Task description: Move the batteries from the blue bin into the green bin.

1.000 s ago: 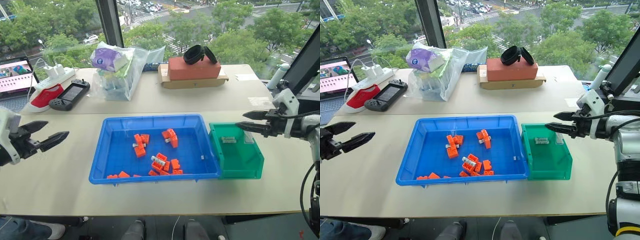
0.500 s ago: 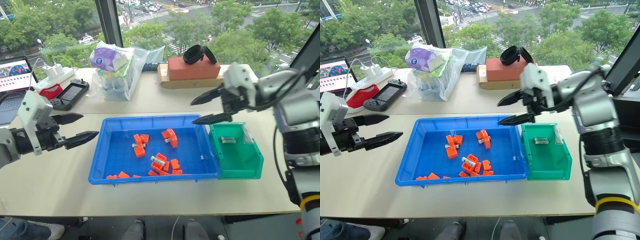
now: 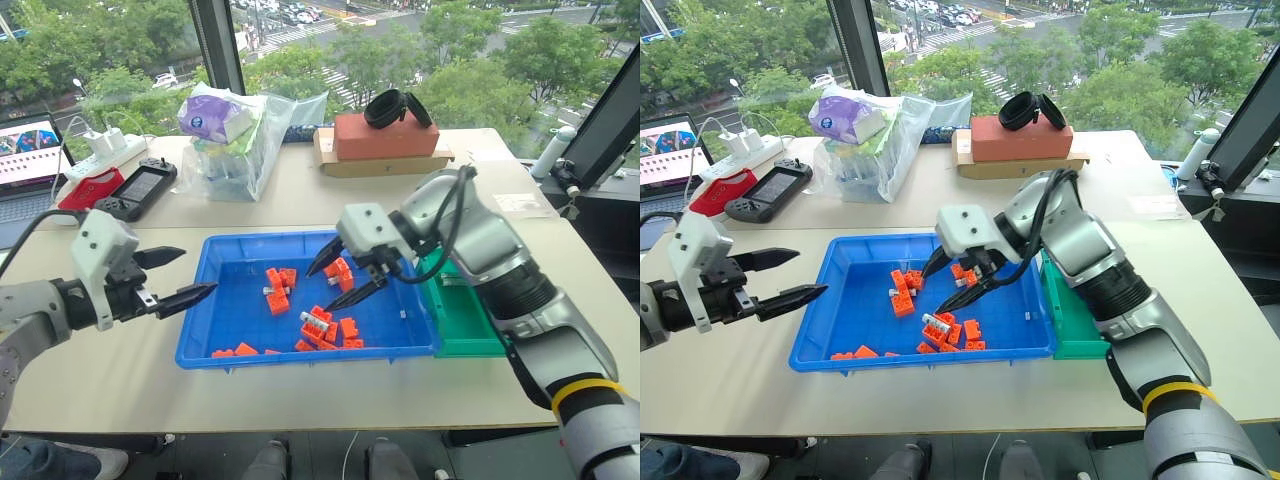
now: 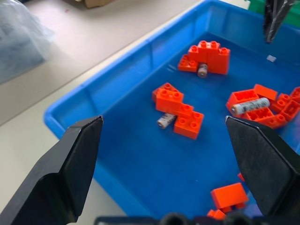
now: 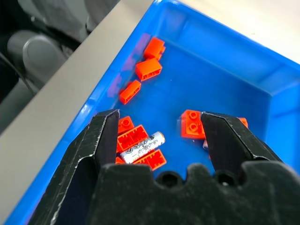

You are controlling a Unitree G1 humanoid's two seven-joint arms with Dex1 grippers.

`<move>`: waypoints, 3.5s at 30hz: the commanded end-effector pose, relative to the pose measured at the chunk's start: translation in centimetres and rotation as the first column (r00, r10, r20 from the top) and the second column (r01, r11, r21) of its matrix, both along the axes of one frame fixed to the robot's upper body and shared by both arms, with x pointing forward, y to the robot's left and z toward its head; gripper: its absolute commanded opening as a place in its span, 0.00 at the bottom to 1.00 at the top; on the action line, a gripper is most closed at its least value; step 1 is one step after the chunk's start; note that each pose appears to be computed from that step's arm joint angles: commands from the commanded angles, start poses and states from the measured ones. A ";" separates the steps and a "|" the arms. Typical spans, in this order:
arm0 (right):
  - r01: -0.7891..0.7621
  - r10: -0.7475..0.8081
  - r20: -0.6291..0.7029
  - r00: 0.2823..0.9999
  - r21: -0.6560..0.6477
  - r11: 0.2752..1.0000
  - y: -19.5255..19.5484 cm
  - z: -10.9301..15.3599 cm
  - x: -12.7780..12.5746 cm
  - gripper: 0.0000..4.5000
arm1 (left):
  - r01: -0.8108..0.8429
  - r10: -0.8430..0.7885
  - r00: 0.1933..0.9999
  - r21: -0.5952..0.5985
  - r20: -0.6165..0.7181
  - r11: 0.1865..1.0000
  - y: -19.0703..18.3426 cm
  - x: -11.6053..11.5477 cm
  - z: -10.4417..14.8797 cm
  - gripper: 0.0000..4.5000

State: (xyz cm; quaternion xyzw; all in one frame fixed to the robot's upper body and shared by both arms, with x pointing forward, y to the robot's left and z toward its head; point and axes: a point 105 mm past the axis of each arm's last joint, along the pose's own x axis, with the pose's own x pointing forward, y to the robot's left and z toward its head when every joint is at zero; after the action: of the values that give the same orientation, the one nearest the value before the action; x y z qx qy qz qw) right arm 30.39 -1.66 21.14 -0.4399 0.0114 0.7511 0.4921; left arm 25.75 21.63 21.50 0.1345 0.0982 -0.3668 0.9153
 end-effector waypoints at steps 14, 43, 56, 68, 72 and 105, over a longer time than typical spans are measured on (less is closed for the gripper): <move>-0.283 0.307 0.094 0.947 -0.206 0.937 1.3 -3.1 1.0 0.73 | 0.017 -0.018 1.000 0.024 0.007 1.000 -1.3 -1.8 0.0 1.00; -0.283 0.301 0.022 0.953 -0.283 0.916 3.3 -5.0 2.1 0.99 | -0.065 0.065 0.997 -0.006 0.032 0.998 -1.2 -2.4 0.4 1.00; -0.271 0.289 0.028 0.957 -0.277 0.922 3.3 -3.8 2.3 0.57 | -0.060 0.060 0.997 -0.001 0.053 0.998 -1.1 -1.1 0.9 1.00; -0.061 0.063 -0.041 0.997 0.052 0.997 -0.7 6.1 3.1 0.57 | 0.038 -0.037 0.997 -0.012 0.072 0.999 -2.5 -0.1 0.9 1.00; 0.192 -0.188 -0.036 0.981 0.169 0.967 -6.8 9.1 5.3 0.57 | 0.121 -0.115 0.990 -0.062 0.084 0.991 -3.8 -0.1 1.6 1.00; 0.496 -0.503 0.048 0.863 0.100 0.862 -16.0 7.3 4.0 1.00 | 0.149 -0.149 0.986 0.003 0.081 0.989 -3.8 1.3 2.1 1.00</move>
State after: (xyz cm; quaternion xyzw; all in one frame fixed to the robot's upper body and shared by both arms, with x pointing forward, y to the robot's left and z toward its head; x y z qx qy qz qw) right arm 35.34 -19.16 26.67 -0.4244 0.1180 0.5522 0.7079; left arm 27.51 17.50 22.36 0.1390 0.0677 -0.4404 0.8844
